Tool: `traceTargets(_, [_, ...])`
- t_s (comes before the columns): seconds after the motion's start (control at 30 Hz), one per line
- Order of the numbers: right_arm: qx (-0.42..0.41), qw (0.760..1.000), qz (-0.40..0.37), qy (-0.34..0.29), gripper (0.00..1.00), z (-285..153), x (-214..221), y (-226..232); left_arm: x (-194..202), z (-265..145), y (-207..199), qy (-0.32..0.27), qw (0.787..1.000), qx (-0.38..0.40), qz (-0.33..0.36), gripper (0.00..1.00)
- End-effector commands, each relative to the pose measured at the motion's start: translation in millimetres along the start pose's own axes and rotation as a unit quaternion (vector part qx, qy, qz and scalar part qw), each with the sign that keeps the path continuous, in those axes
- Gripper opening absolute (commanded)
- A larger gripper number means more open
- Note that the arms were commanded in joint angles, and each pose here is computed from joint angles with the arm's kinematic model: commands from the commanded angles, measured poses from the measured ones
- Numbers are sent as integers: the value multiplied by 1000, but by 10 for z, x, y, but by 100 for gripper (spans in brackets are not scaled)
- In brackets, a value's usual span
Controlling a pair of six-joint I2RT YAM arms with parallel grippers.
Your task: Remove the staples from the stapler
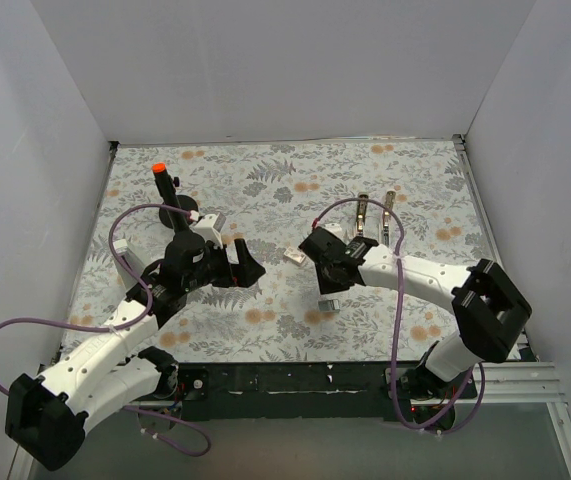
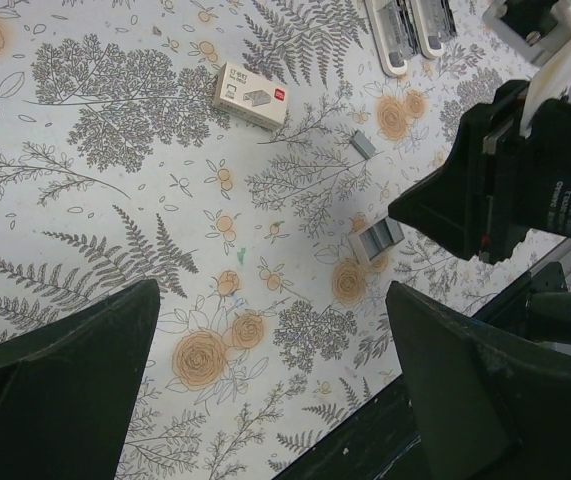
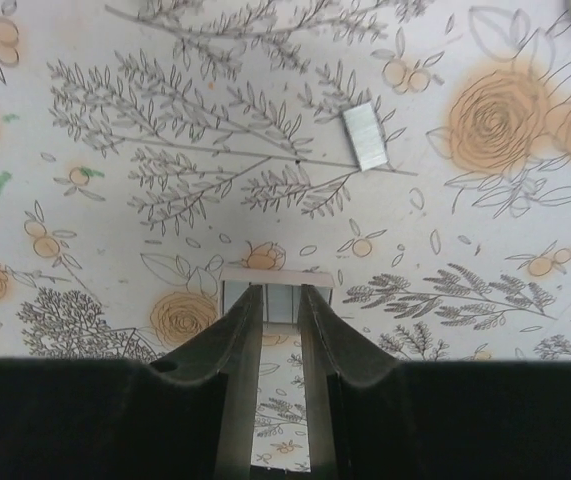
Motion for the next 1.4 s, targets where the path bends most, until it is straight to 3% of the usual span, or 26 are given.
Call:
traceTargets(0.0, [22,998,21,-48,30,-122,-385,-126,-76,-55,25,-20,1000,-10,4,98])
traceTargets(0.17, [28,998,30,-52,35,7,-554,-210,-89,-76,22,-25,1000,-10,5,98])
traceTargets(0.3, [14,996,-64,-63,35,130,-675,-204,-84,-80,21,-24,1000,-9,4,98])
traceTargets(0.43, [-4,994,-104,-44,35,262,-683,-235,-82,-76,23,-23,1000,-10,4,98])
traceTargets(0.67, [-41,991,-122,-32,35,365,-720,-234,-88,-72,26,-24,1000,-11,4,98])
traceTargets(1.37, [-47,990,-133,-7,34,490,-646,-200,-84,-63,39,-23,1000,-14,5,98])
Point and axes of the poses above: each gripper's point midway between its finger pads, its own z axis out along the fingers, its own y axis along the line the jaws close on, x = y × z, the point moved 2 cm from there along -z, back along the fingers, and after that the axes turned 5 degrees about z, right-handed, at the moved point
